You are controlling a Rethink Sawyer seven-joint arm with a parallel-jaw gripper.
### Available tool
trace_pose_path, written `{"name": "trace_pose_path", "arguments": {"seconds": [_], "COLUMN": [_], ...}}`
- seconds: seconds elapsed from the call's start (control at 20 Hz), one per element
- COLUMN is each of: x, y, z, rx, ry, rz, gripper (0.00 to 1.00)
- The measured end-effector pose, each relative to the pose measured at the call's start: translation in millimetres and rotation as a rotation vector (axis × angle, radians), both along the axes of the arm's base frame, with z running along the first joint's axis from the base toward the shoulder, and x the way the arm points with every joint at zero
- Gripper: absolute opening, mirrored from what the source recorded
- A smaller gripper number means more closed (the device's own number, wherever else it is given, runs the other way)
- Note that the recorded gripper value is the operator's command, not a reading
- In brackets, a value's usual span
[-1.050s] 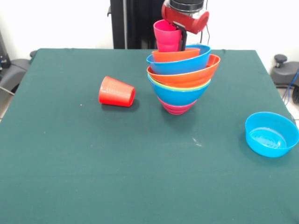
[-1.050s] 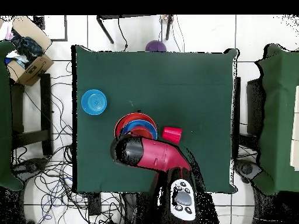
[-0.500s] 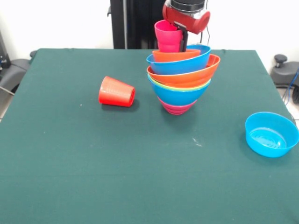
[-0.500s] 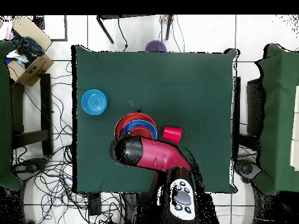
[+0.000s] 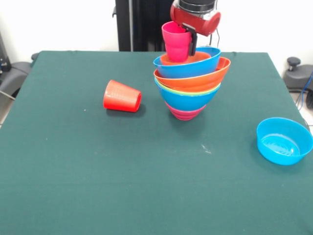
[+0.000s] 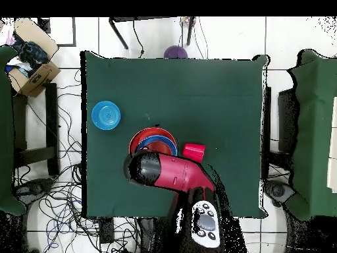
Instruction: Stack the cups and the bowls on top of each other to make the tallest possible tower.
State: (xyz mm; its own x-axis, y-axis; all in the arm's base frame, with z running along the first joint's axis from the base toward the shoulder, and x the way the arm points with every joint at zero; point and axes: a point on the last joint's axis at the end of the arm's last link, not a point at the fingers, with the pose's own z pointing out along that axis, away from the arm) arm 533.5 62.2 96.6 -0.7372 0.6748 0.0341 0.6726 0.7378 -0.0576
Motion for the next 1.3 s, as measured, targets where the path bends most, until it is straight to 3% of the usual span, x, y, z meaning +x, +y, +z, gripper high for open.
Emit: {"name": "trace_pose_path", "arguments": {"seconds": [1.05,1.1,1.3], "x": [43.7,44.8,50.0], "y": [-2,-2,-1], "z": [21,21,23], "rx": [0.01,0.011,0.012], "ry": [-0.013,-0.013,-0.022], "rz": [0.01,0.01,0.013], "gripper": [0.0,1.0,1.0]}}
